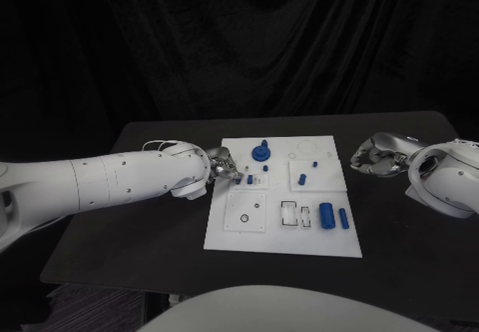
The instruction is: Assemble the parts on the task board
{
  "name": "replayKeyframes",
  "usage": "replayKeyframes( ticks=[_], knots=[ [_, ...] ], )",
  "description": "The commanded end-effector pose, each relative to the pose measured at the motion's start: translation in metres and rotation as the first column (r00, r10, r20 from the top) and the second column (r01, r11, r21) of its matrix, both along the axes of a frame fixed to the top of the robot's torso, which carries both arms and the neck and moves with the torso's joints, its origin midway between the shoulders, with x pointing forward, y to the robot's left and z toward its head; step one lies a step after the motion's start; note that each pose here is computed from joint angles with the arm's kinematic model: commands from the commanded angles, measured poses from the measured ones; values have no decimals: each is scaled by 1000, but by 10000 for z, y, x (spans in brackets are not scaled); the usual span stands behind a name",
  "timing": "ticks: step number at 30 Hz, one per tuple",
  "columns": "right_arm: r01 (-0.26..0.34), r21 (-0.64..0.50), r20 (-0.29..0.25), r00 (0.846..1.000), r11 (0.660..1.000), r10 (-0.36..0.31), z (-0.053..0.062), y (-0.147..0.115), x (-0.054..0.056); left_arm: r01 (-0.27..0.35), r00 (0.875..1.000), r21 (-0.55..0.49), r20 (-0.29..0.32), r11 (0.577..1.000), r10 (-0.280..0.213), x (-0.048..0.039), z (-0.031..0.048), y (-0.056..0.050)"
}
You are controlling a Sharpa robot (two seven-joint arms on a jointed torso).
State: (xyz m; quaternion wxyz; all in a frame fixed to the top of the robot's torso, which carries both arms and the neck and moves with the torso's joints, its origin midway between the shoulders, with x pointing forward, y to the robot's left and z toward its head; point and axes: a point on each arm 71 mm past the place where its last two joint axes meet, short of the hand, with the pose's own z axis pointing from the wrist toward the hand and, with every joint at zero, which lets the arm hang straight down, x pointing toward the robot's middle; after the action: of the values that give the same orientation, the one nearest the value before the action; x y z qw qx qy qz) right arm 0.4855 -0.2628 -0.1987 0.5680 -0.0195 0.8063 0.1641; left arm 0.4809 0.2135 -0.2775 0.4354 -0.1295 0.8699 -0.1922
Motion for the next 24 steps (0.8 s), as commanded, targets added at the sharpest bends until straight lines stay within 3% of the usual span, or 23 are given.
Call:
replayKeyframes(
  ticks=[1,24],
  knots=[
    [1,-5,-16,1000,1000,-1,-9,0,-2,15,999,15,-48,1000,-15,-59,-84,3],
    [6,-18,-35,999,1000,-6,-23,-2,-5,12,998,17,-65,1000,-11,-123,-126,40]
  ],
)
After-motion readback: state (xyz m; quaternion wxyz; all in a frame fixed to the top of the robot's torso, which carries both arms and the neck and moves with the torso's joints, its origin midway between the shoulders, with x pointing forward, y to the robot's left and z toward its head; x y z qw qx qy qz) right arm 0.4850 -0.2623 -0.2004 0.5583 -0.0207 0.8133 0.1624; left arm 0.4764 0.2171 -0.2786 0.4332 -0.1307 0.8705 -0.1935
